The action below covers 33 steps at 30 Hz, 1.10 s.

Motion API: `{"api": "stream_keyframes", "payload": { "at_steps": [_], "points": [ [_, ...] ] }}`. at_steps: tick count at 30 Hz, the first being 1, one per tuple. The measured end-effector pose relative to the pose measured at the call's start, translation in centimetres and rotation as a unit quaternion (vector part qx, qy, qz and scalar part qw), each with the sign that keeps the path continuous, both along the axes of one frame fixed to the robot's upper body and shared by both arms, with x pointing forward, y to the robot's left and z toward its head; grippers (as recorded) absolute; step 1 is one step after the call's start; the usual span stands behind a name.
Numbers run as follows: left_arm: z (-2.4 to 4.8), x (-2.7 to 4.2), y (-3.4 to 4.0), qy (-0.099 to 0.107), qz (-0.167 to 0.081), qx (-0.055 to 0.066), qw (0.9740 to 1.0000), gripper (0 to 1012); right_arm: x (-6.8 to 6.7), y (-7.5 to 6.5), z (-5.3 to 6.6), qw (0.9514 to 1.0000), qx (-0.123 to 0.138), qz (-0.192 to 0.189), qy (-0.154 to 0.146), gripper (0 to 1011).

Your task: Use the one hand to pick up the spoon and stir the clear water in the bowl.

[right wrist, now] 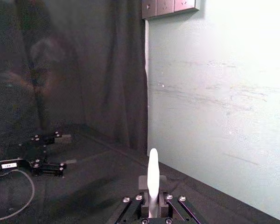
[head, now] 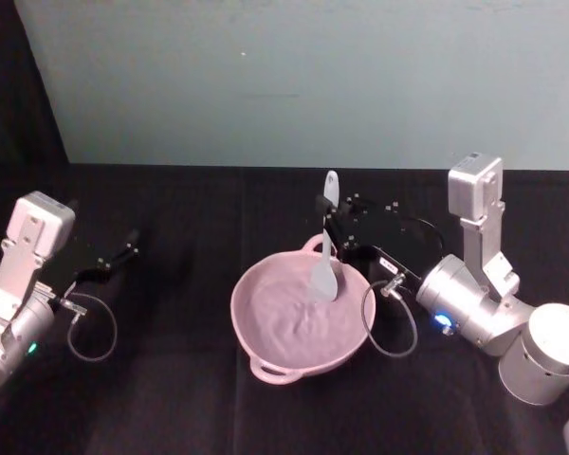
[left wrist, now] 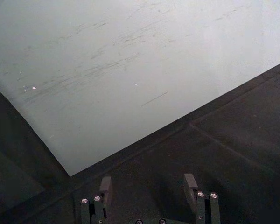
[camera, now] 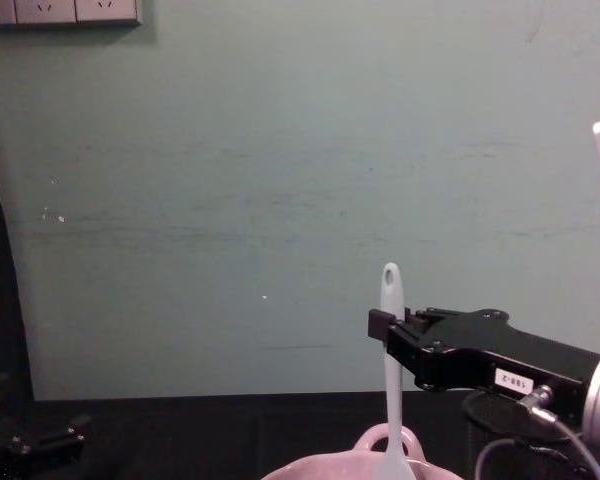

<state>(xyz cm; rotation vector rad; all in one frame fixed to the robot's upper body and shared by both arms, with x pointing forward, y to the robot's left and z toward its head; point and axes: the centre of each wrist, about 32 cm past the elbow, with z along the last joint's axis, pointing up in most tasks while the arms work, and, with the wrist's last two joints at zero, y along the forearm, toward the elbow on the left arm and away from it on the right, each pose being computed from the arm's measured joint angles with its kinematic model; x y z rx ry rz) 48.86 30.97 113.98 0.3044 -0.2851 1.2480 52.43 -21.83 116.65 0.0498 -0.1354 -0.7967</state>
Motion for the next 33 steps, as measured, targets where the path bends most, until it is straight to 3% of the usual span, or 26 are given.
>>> {"api": "stream_keyframes", "payload": {
  "at_steps": [6,12,20,28,33],
  "points": [
    [0.0,0.0,0.0,0.0,0.0,0.0,1.0,1005,-0.9,0.2,0.1,0.9999,-0.002,0.012,-0.001,120],
    [0.0,0.0,0.0,0.0,0.0,0.0,1.0,1005,-2.2,1.5,-0.1,0.9991,-0.001,0.043,0.002,120],
    [0.0,0.0,0.0,0.0,0.0,0.0,1.0,1005,-3.0,2.8,-0.5,0.9973,0.007,0.071,0.013,120],
    [0.0,0.0,0.0,0.0,0.0,0.0,1.0,1005,-2.5,4.1,-0.4,0.9963,0.013,0.084,0.013,120],
    [0.0,0.0,0.0,0.0,0.0,0.0,1.0,1005,-1.4,4.6,-0.3,0.9963,0.016,0.084,0.015,120]
  ]
}}
